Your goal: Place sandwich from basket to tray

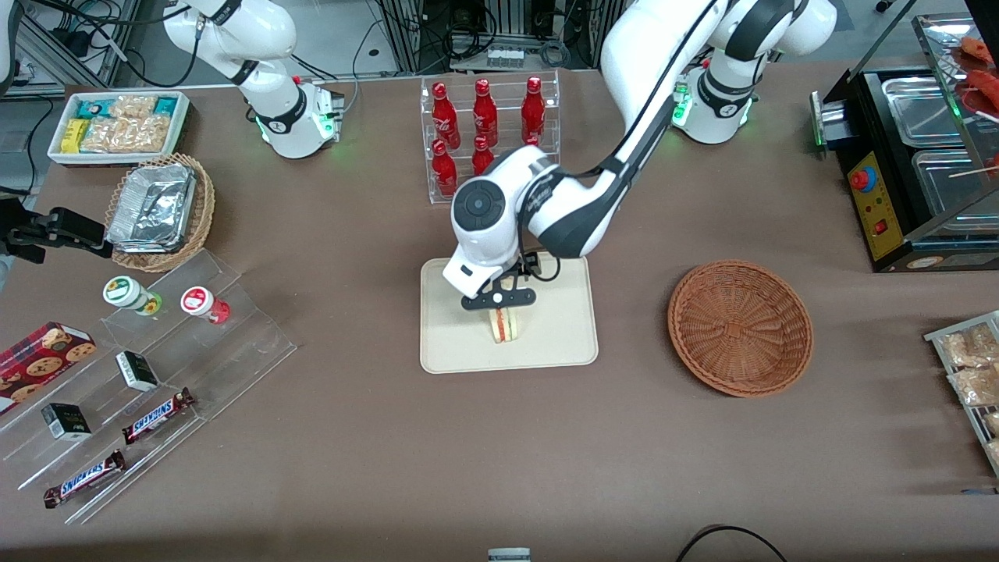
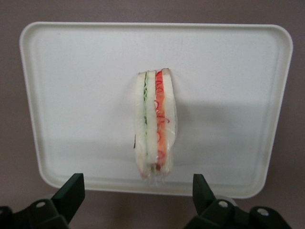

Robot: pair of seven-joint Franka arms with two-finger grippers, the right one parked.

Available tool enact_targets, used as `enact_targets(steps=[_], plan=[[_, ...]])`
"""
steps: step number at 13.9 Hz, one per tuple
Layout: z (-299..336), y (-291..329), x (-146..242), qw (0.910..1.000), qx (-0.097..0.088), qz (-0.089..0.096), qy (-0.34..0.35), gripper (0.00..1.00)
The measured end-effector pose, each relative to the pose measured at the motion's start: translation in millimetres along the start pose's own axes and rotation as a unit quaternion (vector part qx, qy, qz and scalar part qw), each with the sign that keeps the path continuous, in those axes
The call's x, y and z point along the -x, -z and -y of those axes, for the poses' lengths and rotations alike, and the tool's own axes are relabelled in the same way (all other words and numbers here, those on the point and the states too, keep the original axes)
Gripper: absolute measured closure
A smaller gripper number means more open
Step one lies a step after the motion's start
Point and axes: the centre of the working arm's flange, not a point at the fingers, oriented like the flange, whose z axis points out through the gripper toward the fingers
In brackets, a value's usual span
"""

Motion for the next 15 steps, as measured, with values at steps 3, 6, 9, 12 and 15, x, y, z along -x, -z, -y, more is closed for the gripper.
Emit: enact_targets(steps=[3, 6, 9, 12, 15], plan=[[13.8, 41.9, 0.1, 0.9999, 0.003, -0.005, -0.013, 0.0], [38.8, 54.1, -19.9, 0.999, 0.0, -0.001, -0.044, 0.0], [73.1, 66.9, -46.6, 0.9972, 0.001, 0.005, -0.074, 0.0], [110.3, 87.5, -60.3, 0.9941, -0.011, 0.023, -0.105, 0.0], [158.0, 114.2, -75.9, 0.9951, -0.02, 0.036, -0.089, 0.0]])
